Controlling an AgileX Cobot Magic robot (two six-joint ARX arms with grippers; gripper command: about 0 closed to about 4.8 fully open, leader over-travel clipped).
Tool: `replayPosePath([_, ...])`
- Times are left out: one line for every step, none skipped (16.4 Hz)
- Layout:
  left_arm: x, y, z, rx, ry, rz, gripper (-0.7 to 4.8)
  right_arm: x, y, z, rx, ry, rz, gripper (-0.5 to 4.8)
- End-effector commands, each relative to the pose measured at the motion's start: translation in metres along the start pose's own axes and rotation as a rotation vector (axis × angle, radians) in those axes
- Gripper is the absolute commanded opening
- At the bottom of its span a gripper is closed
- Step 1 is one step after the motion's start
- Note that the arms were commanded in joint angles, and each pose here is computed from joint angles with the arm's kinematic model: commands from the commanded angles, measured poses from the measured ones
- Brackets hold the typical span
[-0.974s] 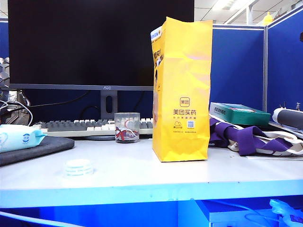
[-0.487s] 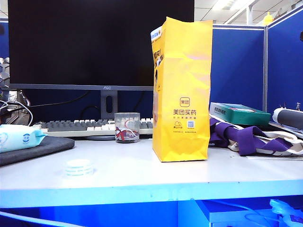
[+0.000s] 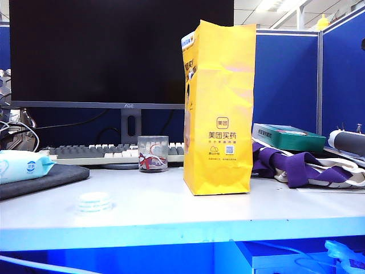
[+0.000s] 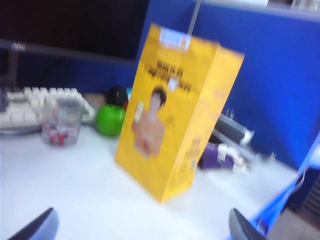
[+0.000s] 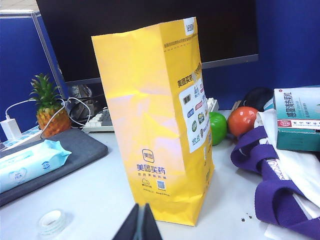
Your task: Pick up the transparent tape and throw it into the yellow paper bag.
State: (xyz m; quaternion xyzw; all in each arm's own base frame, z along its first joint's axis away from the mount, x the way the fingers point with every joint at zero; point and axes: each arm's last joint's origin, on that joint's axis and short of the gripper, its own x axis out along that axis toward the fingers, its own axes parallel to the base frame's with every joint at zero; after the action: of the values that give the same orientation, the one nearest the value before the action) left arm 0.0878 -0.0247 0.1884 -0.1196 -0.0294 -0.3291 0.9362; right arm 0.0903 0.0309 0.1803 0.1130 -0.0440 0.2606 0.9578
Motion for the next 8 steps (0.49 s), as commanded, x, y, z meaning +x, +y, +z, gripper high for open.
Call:
replayPosePath([-0.003,-0.009,0.032,0.024,-0.053,0.073,4.79,-0.001,0.0,0.008,-0.004,-0.032,-0.067,0.06])
replayPosePath([-0.002,-0.011,0.044,0.046,-0.038,0.097,4.79,-0.002,0.001,0.013,-0.001,-0.028,-0.096,0.14])
replayPosePath([0.001,-0.013,0.056,0.075,-0.019,0.103,4.79,-0.002,0.002,0.019,0.001,-0.022,-0.115,0.13])
replayPosePath([0.006,-0.013,0.068,0.096,0.002,0.119,4.79,-0.002,0.003,0.025,0.002,-0.02,-0.127,0.13])
replayPosePath([0.014,-0.011,0.08,0.103,0.029,0.145,4.79,-0.001,0.003,0.033,0.002,-0.025,-0.155,0.13])
replayPosePath([0.023,-0.008,0.089,0.113,0.067,0.156,4.79,0.001,0.004,0.04,0.003,-0.025,-0.18,0.13])
replayPosePath([0.035,-0.003,0.101,0.129,0.128,0.17,4.79,0.004,0.004,0.05,0.004,-0.026,-0.21,0.13])
replayPosePath([0.048,0.003,0.109,0.137,0.19,0.173,4.79,0.009,0.005,0.059,0.006,-0.016,-0.215,0.13])
